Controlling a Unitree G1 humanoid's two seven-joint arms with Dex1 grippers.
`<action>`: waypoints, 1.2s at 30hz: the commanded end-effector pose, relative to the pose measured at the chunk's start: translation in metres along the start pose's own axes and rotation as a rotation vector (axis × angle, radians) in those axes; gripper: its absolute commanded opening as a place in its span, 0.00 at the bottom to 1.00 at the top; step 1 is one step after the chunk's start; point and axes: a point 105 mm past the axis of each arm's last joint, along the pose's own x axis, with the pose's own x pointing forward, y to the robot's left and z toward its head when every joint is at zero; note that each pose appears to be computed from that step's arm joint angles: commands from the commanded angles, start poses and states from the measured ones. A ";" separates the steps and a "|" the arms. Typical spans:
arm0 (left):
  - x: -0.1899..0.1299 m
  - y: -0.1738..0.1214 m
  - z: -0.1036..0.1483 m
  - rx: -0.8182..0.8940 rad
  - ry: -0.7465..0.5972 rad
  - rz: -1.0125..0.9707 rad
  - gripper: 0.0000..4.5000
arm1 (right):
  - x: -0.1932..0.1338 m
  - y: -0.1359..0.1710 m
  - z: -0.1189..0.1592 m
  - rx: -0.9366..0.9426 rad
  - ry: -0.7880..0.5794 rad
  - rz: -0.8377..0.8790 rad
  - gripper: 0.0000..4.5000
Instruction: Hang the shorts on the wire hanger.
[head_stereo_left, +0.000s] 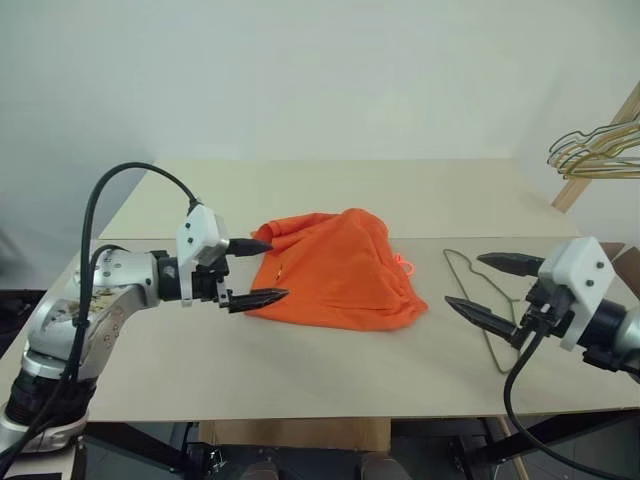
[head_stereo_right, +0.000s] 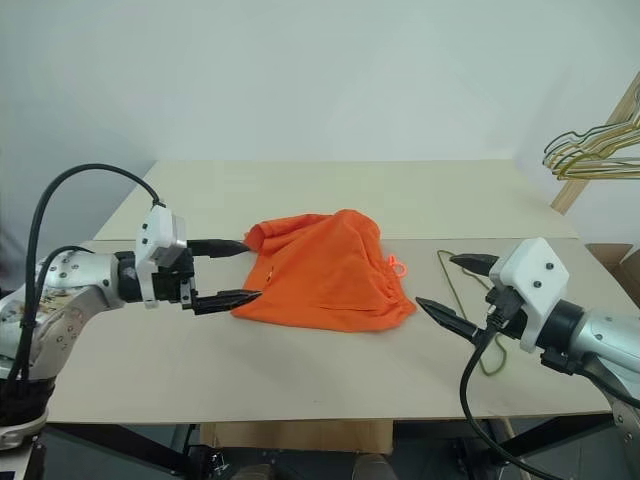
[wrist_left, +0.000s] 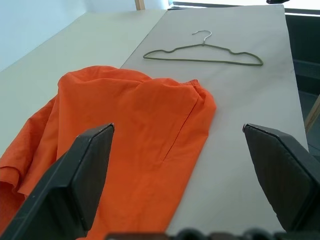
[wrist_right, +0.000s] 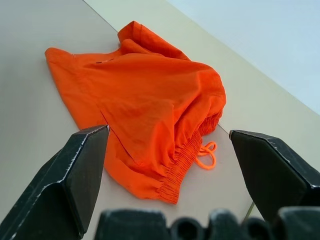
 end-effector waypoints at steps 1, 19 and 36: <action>-0.005 0.000 0.011 0.042 -0.024 0.003 0.99 | -0.001 -0.003 0.010 -0.039 -0.029 -0.005 1.00; -0.010 -0.001 0.013 0.054 -0.023 -0.004 0.99 | 0.011 0.003 0.006 -0.193 0.052 0.072 1.00; -0.003 -0.006 0.017 0.071 -0.079 -0.027 0.99 | 0.080 0.016 -0.071 -0.888 0.317 0.272 1.00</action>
